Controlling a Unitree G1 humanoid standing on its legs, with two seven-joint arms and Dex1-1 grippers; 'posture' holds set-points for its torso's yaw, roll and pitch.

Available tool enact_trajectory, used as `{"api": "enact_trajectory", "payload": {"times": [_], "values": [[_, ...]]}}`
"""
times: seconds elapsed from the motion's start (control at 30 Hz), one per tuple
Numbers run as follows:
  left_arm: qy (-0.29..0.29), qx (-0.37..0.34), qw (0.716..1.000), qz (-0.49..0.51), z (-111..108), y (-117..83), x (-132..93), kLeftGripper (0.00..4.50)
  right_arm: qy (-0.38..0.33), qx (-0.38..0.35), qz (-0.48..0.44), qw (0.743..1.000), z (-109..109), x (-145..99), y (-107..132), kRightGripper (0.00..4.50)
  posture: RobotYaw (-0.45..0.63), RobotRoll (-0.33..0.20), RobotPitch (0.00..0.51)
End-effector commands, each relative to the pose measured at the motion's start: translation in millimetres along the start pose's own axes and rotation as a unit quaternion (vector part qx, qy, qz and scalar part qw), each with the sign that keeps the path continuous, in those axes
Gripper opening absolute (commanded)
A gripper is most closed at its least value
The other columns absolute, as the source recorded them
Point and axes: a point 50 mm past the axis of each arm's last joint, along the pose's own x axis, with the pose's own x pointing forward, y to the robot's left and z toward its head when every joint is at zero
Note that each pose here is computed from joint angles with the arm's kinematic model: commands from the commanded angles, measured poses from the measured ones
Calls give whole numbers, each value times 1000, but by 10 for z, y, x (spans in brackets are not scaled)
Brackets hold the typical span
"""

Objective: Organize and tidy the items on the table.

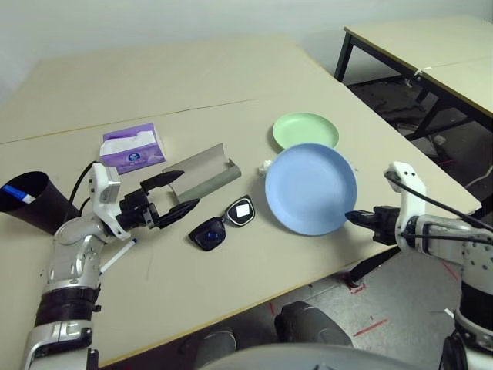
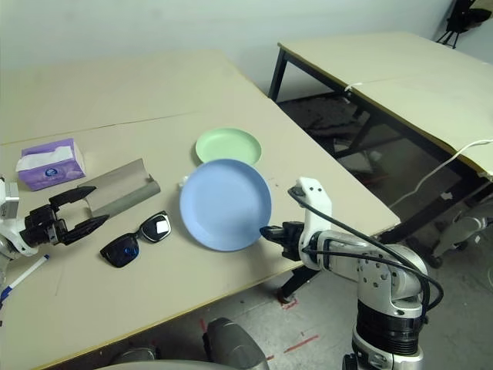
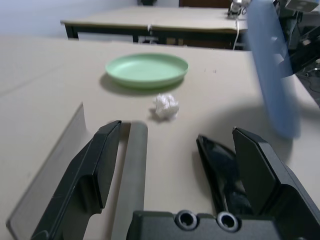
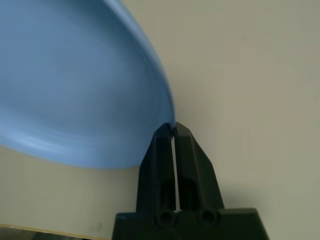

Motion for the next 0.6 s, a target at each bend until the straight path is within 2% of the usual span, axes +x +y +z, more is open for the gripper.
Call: {"api": "enact_trajectory", "payload": {"times": [0.03,0.3,0.47,0.6], "values": [[1,-4,1000,2,-11,-19,9,4500,18,3,-2,1000,-52,24,-2,24,-112,0,4],[1,-9,1000,0,-43,-34,36,4500,-1,16,-7,1000,11,10,-28,24,-119,0,6],[0,-10,1000,-3,-39,-54,79,4500,-58,61,14,996,378,-25,-81,24,-126,0,6],[1,-8,1000,-8,-28,-67,98,4500,-76,63,39,994,743,-58,-101,24,-126,0,5]]}}
